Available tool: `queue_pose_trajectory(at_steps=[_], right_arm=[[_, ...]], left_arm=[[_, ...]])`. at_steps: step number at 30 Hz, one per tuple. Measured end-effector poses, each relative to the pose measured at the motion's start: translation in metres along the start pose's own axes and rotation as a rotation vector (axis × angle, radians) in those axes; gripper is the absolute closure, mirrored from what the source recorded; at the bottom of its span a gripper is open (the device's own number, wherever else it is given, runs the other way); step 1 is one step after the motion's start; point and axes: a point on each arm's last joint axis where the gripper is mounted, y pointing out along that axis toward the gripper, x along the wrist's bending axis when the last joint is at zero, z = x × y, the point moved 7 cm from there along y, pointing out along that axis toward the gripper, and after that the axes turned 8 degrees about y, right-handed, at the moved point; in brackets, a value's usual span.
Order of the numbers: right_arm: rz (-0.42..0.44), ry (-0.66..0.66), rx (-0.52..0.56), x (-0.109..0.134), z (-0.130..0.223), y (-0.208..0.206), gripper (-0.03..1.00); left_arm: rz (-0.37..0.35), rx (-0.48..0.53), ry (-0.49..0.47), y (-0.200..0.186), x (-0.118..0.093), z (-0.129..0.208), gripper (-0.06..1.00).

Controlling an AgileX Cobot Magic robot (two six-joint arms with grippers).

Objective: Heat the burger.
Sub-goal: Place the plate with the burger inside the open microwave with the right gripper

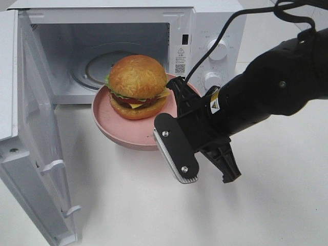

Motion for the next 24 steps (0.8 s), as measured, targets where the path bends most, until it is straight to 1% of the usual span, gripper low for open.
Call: queue_pose_trajectory(at_steps=[1,3,4,6,9,14,24], right_arm=[[0.0,0.0,0.0,0.0,0.0,0.0,0.93],[0.009,-0.007,-0.001,-0.01,-0.003,0.005,0.93],[0.009,-0.007,-0.001,-0.01,-0.003,0.005,0.93],[0.018,-0.005,-0.002,-0.018,-0.005,0.009,0.93],[0.019,-0.001,-0.002,-0.02,-0.005,0.011,0.93],[0.03,0.007,-0.004,-0.032,-0.008,0.019,0.93],[0.03,0.006,-0.004,-0.046,-0.011,0.036,0.93]], left_arm=[[0.0,0.0,0.0,0.0,0.0,0.0,0.18],[0.0,0.0,0.0,0.0,0.0,0.0,0.18],[0.0,0.0,0.0,0.0,0.0,0.0,0.18],[0.0,0.0,0.0,0.0,0.0,0.0,0.18],[0.0,0.0,0.0,0.0,0.0,0.0,0.18],[0.0,0.0,0.0,0.0,0.0,0.0,0.18],[0.0,0.0,0.0,0.0,0.0,0.0,0.18]])
